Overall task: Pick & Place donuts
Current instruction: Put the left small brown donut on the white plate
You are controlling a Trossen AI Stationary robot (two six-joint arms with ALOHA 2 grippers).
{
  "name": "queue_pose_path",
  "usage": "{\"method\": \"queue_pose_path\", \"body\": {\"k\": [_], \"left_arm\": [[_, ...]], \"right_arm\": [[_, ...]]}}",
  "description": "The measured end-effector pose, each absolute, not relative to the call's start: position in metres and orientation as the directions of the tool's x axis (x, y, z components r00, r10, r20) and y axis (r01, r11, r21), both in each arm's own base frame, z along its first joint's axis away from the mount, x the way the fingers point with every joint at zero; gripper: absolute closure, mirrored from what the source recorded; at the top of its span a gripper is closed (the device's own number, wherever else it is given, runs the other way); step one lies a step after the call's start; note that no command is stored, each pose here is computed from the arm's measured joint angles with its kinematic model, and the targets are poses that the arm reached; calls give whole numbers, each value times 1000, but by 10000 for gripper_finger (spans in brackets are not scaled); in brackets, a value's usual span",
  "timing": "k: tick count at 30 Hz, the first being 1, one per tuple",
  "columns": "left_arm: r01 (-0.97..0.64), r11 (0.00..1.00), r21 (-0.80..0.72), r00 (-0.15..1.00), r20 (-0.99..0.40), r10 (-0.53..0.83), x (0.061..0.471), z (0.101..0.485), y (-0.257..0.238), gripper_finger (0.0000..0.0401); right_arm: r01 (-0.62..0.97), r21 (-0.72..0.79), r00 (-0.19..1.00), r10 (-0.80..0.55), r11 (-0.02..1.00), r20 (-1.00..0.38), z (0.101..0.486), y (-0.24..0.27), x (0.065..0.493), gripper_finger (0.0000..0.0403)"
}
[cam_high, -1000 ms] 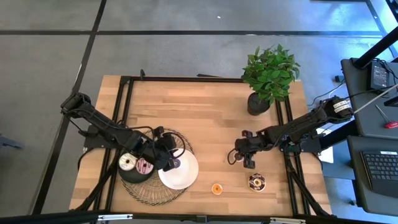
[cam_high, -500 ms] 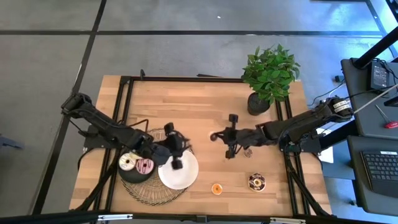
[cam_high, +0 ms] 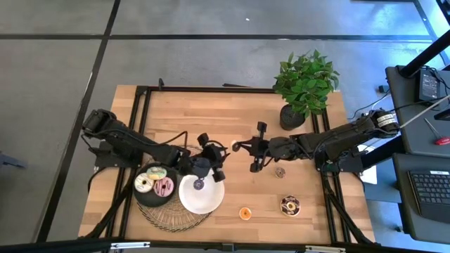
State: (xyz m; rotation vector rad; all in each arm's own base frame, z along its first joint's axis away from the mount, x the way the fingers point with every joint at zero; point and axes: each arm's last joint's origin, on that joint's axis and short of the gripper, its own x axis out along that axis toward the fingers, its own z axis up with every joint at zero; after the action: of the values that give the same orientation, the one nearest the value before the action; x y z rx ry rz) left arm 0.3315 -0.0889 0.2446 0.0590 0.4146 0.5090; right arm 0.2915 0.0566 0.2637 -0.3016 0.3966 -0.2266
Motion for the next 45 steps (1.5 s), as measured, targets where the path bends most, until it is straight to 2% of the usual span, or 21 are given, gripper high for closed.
{"method": "queue_pose_path", "body": {"k": [6,12,16,20,33,40,45], "left_arm": [[-486,863,139,790,-351,502,337,244,-81,295],[-489,860,146,787,-351,508,337,244,-80,240],[-523,847,97,780,-345,522,337,244,-79,208],[-526,846,89,780,-346,521,337,244,-79,194],[-565,823,57,771,-318,552,338,247,-78,206],[-566,822,54,771,-317,552,338,247,-78,259],[-574,817,54,765,-321,558,339,247,-73,296]], "right_arm": [[166,-348,889,-292,923,-352,260,56,293,397],[253,-415,850,-405,874,-336,256,53,295,397],[255,-413,852,-406,874,-332,255,53,296,397],[254,-414,849,-406,874,-337,253,54,298,397],[246,-411,850,-399,878,-343,250,55,300,397],[251,-396,851,-396,883,-344,250,55,300,394],[202,-369,870,-339,907,-359,250,56,300,392]]}}
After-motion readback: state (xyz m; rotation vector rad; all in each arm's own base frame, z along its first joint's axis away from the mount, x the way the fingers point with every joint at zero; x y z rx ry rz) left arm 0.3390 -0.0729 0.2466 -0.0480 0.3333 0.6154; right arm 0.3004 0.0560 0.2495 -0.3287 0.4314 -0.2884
